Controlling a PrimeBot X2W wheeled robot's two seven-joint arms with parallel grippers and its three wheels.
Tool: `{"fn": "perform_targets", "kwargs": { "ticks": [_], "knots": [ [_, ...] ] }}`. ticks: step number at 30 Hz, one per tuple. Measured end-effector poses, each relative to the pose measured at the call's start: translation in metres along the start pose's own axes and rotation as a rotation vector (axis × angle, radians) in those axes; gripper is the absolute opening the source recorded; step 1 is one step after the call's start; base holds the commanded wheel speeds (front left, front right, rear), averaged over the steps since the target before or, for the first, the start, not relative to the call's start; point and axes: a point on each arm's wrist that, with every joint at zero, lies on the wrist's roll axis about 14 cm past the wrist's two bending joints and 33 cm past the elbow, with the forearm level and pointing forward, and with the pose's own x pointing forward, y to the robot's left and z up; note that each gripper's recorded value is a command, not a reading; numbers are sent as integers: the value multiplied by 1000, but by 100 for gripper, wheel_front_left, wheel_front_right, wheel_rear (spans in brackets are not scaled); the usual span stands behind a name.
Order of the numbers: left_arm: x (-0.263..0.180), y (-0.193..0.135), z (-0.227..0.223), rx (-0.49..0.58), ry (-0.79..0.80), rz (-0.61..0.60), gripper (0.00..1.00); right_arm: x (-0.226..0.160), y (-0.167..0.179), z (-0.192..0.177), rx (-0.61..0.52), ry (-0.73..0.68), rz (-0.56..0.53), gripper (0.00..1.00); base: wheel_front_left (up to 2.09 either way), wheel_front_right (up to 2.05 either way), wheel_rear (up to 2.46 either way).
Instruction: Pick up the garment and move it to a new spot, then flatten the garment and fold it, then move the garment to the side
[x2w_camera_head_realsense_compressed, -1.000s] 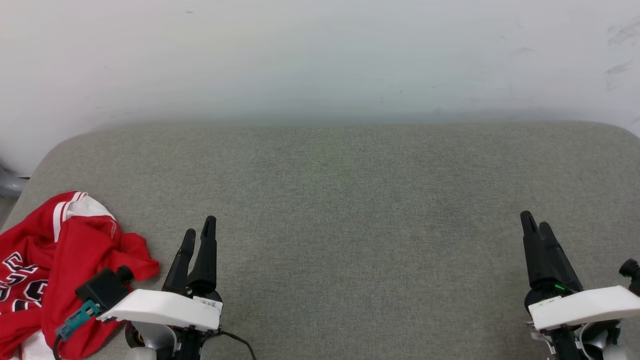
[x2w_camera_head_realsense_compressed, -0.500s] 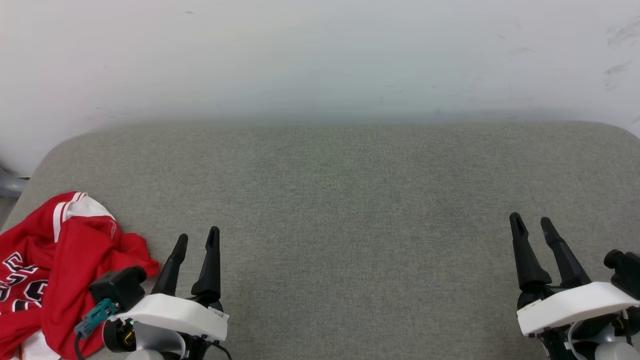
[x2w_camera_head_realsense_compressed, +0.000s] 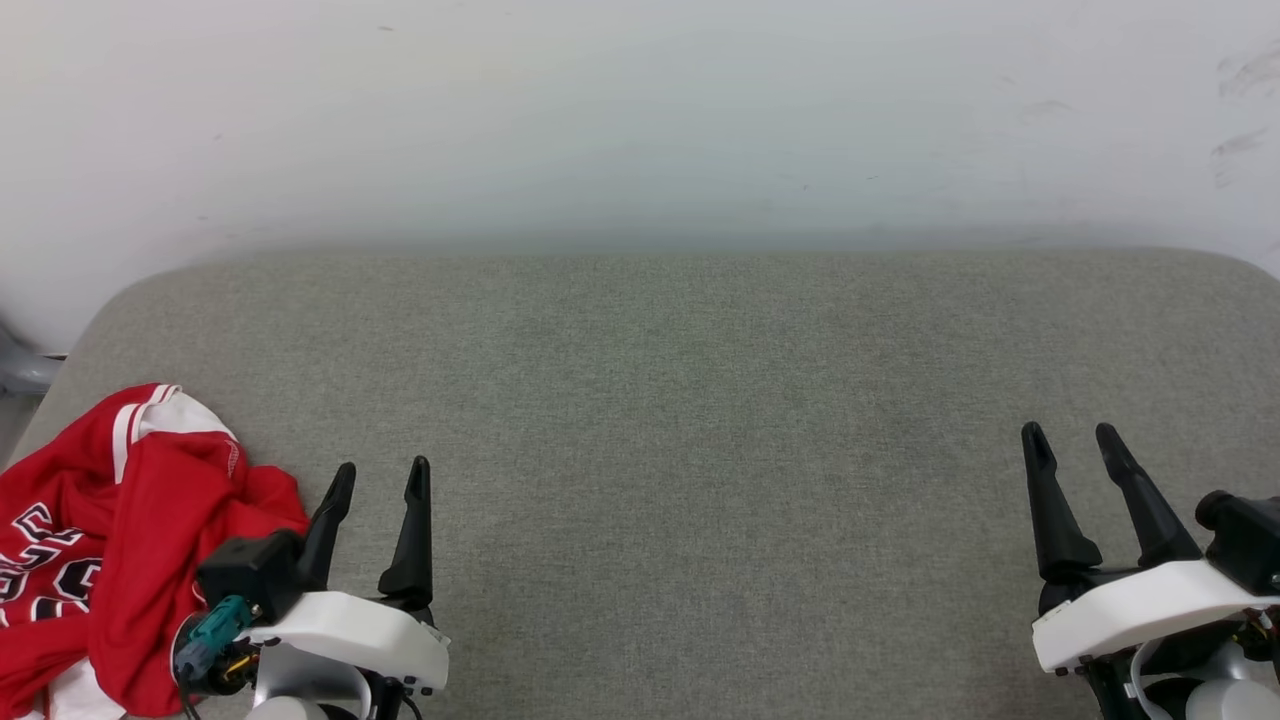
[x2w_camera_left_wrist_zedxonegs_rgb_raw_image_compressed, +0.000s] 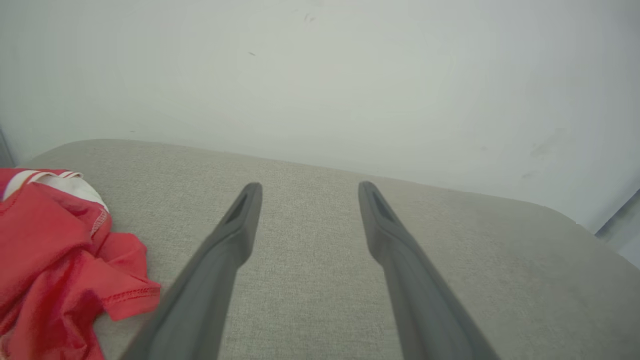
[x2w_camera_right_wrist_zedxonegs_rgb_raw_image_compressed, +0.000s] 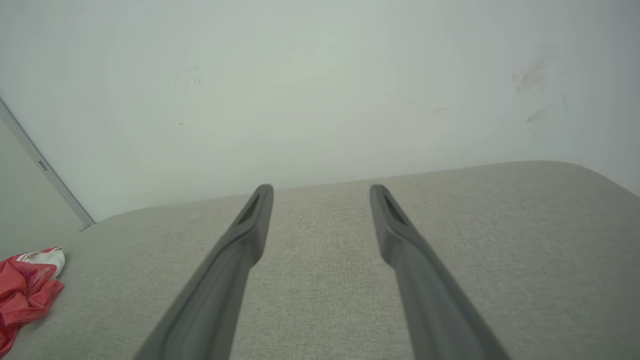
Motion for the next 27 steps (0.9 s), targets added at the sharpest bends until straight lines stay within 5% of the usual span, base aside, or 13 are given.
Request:
{"fn": "perform_targets", "kwargs": {
  "ticks": [27],
  "knots": [
    [0, 0, -1, 157, -24, -10, 100, -3, 0, 2, -184, 11, -7, 100, 0, 0, 0]
  ]
}}
